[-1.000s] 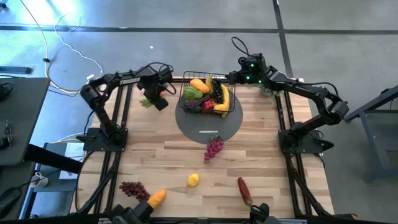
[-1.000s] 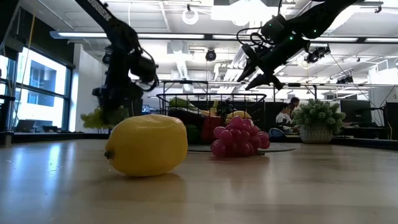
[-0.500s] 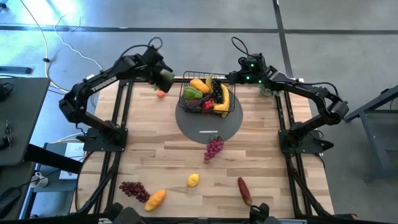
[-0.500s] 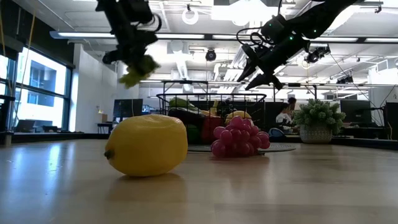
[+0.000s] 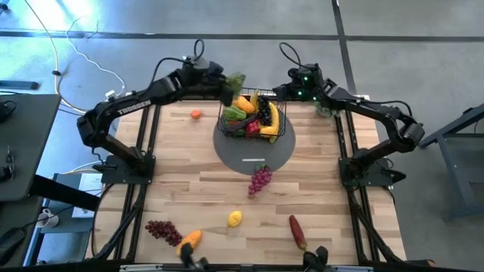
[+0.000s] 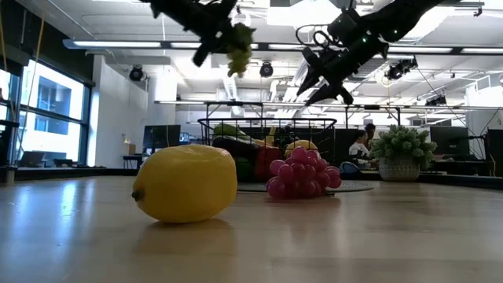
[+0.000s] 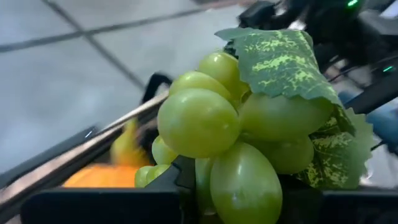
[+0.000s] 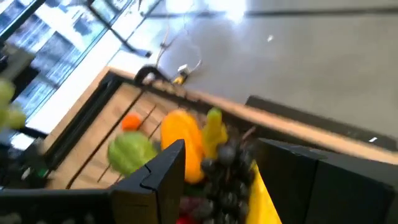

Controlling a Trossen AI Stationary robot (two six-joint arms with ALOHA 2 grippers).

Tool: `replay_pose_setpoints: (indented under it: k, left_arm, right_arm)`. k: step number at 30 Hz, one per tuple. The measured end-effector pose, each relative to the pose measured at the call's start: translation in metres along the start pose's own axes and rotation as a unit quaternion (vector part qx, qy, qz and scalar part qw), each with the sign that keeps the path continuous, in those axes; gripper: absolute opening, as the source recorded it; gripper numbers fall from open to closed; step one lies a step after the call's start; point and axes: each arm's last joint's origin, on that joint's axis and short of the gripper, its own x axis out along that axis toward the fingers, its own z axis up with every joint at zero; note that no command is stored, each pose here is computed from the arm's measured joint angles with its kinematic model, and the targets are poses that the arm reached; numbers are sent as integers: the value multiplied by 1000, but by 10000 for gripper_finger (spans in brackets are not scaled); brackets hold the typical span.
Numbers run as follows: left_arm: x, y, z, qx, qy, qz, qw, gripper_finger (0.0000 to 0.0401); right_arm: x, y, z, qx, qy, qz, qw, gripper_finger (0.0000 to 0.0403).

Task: Build produce basket
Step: Put the green grapes into the wire basket

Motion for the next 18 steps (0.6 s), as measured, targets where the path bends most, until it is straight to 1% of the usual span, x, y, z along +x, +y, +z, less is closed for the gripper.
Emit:
replay_pose_setpoints:
  k: [5, 7, 10, 13, 16, 18]
  left_arm:
    - [21, -17, 1, -6, -51, -49, 998, 47]
    - [29, -20, -2, -9, -56, -58, 997, 47]
    - [42, -28, -6, -9, -68, -76, 995, 47]
    - [57, -31, -13, -21, -71, -90, 993, 47]
    - [75, -35, -21, -21, -76, -103, 992, 47]
    - [88, -32, -30, -37, -63, -101, 992, 47]
  right_arm:
    - [-8, 9, 19, -6, -40, -50, 998, 177]
    - [-11, 11, 26, -5, -54, -75, 996, 177]
    - [-17, 15, 36, -20, -73, -107, 991, 177]
    - [-23, 17, 43, -31, -79, -142, 986, 177]
    - [-28, 20, 48, -42, -82, -162, 982, 177]
    - [-30, 21, 50, -46, -80, -167, 982, 177]
